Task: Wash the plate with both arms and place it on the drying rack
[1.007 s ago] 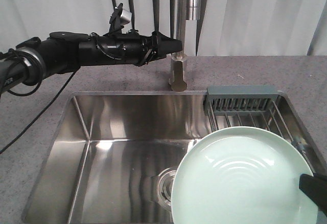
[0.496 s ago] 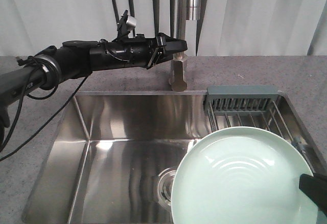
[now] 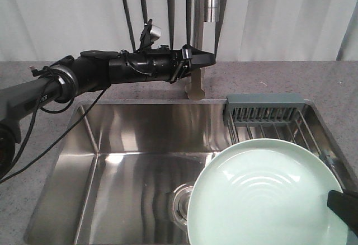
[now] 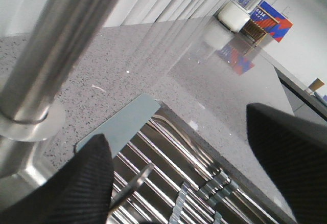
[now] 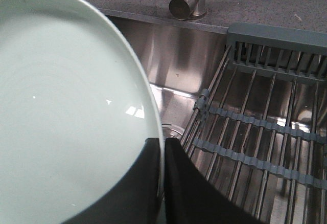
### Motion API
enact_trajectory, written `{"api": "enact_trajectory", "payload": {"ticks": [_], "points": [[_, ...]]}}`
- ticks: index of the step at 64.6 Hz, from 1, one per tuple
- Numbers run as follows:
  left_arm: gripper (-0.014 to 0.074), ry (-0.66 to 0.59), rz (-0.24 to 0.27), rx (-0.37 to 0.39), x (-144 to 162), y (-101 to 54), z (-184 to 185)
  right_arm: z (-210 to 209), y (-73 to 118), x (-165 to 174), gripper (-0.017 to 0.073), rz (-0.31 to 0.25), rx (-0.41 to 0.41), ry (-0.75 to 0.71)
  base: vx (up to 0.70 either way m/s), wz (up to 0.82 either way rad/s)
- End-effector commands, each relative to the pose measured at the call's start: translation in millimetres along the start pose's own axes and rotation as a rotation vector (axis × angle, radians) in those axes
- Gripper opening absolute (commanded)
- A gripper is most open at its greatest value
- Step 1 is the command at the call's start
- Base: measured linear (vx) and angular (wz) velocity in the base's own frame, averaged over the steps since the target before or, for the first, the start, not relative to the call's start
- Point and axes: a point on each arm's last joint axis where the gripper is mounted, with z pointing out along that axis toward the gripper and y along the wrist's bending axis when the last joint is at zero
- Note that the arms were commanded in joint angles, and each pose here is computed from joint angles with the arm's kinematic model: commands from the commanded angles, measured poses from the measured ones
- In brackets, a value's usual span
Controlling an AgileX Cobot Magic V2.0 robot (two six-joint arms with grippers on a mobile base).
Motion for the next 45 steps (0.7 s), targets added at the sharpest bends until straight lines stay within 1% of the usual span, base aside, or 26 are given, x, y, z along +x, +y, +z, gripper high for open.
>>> {"api": "enact_trajectory", "payload": {"ticks": [1,6,14,19,35,45], "points": [[0.0503,0.011,0.059,0.175,-16.6,-51.0,-7.6,-3.3,-0.5,-12.4,-0.0001,0.02,0.016,-0.076,0.0,0.0],[0.0481,0.065,0.078,0.2,-11.5,-53.0,-8.2,-3.3,-0.5,-12.4,-0.0001,0.02,0.016,-0.076,0.0,0.0],[0.0445,0.156,0.05,0.231,-3.3,-55.9,-9.2,-3.3,-0.5,-12.4,-0.0001,0.02,0.016,-0.076,0.0,0.0],[0.0426,0.193,0.057,0.243,0.1,-56.7,-10.1,-3.3,-0.5,-12.4,-0.0001,0.02,0.016,-0.076,0.0,0.0],[0.0363,0.171,0.048,0.246,-3.0,-57.4,-11.2,-3.3,-0.5,-12.4,-0.0001,0.02,0.016,-0.076,0.0,0.0],[0.0317,0.149,0.041,0.223,-10.0,-49.4,-19.8,-3.3,-0.5,-12.4,-0.0001,0.02,0.016,-0.076,0.0,0.0]]}}
